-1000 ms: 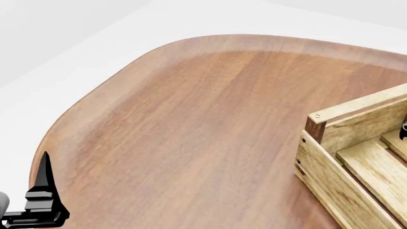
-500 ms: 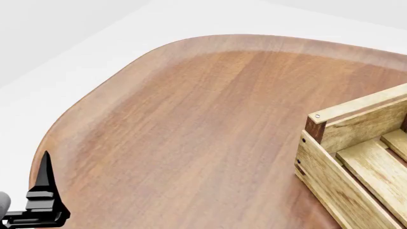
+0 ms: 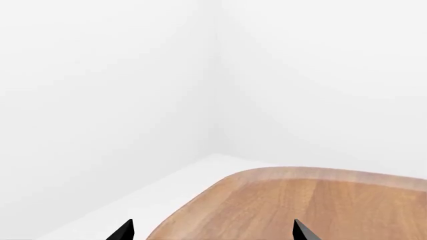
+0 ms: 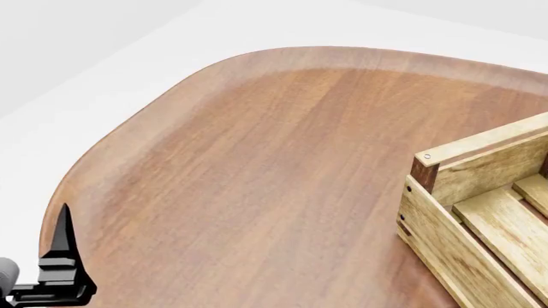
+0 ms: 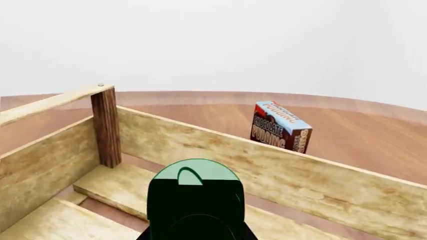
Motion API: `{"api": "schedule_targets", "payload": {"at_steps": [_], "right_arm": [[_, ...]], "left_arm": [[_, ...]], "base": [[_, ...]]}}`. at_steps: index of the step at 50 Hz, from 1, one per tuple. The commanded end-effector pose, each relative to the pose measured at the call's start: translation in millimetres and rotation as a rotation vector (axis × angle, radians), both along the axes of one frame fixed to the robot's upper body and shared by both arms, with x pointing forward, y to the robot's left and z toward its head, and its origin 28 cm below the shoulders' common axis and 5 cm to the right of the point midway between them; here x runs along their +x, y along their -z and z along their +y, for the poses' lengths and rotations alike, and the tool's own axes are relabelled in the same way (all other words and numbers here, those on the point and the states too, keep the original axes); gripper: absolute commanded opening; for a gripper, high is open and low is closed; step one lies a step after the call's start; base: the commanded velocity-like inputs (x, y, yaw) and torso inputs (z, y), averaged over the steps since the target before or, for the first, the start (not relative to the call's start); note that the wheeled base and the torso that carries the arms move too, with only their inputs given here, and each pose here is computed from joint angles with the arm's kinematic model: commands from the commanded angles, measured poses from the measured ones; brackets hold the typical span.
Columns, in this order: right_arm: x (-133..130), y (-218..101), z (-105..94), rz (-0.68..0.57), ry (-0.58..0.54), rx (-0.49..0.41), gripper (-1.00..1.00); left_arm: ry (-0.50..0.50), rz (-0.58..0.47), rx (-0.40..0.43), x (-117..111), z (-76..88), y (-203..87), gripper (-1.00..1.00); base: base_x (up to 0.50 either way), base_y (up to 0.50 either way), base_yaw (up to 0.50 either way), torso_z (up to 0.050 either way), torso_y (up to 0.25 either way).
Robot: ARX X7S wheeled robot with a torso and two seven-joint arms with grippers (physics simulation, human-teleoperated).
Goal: Pick up the salad dressing and put it in the tray.
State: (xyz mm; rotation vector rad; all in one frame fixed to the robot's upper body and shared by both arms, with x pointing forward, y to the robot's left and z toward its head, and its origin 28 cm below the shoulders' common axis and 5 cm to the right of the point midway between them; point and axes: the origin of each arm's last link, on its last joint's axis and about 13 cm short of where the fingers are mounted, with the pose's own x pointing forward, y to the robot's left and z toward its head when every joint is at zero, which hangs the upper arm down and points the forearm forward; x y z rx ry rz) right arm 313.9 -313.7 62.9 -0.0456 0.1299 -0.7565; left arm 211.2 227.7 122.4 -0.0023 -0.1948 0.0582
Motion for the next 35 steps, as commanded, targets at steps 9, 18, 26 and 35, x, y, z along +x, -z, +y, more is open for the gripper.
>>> {"api": "schedule_targets", "payload": {"at_steps": [9, 18, 26, 35], "right_arm": [[-8.8, 23.1, 3.6, 0.028, 0.006, 0.003, -1.0], [-13.0, 29.7, 5.2, 0.037, 0.015, 0.012, -1.0], [-17.2, 35.5, 6.2, 0.051, 0.023, 0.019, -1.0], [-19.8, 39.5, 7.2, 0.065, 0.026, 0.029, -1.0]], "left_arm": [[-0.001, 0.003, 0.007, -0.1, -0.3, 1.9, 1.0], [0.0, 0.003, 0.008, 0.0, -0.7, 2.1, 1.0], [0.0, 0.002, 0.008, -0.2, -0.6, 2.2, 1.0], [0.001, 0.001, 0.008, -0.5, -0.6, 2.0, 1.0]], "base": [[0.0, 0.0, 0.0, 0.0, 0.001], [0.0, 0.0, 0.0, 0.0, 0.0], [0.0, 0.0, 0.0, 0.0, 0.0], [0.0, 0.0, 0.0, 0.0, 0.0]]}}
